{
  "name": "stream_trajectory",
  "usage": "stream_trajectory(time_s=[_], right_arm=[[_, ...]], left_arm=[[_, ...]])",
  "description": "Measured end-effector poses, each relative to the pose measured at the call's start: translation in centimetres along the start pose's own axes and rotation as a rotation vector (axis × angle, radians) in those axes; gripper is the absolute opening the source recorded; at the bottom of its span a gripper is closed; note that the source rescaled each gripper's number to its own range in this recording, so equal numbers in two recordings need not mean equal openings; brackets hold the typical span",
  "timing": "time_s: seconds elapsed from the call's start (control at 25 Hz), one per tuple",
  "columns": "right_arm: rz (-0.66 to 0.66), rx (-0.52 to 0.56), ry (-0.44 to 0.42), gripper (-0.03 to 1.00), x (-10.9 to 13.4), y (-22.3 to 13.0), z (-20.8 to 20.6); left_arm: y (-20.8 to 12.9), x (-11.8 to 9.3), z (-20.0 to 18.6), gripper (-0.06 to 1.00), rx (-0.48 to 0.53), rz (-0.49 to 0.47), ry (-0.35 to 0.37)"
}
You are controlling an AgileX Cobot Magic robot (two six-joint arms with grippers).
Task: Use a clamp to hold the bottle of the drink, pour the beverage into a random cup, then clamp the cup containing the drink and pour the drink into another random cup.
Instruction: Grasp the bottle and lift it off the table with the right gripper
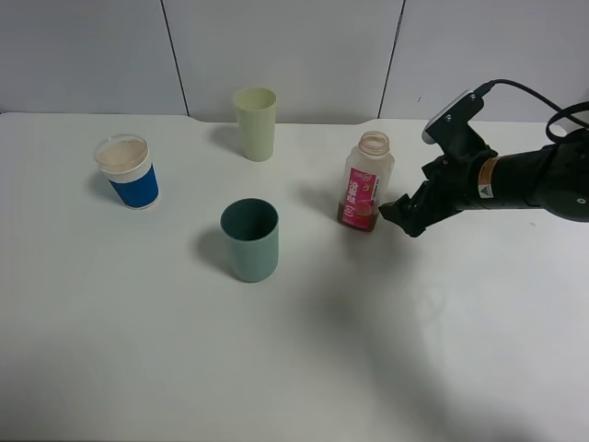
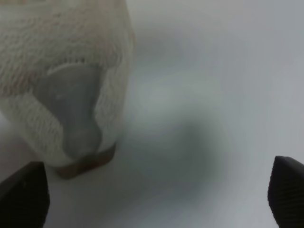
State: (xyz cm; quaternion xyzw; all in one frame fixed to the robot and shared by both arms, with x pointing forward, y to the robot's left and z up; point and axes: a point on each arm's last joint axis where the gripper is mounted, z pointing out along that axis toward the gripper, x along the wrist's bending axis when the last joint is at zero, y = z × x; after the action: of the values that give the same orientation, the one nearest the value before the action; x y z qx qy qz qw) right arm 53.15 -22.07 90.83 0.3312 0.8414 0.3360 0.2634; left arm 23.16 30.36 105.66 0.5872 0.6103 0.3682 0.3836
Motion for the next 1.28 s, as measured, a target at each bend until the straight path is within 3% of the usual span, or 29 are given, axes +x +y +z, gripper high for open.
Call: stream_trajectory(time_s=[0.4,1.28], right_arm=[[-0.002,0.008,0.034,0.85,0.2,0.0,1.4],[-0.04,-0.077,0.121,0.85,1.4,1.0,4.0]], left_arm=[[0.0,0.0,0.0,1.0,0.0,0.0,0.0],[0.0,0.0,0.0,1.0,0.0,0.0,0.0]])
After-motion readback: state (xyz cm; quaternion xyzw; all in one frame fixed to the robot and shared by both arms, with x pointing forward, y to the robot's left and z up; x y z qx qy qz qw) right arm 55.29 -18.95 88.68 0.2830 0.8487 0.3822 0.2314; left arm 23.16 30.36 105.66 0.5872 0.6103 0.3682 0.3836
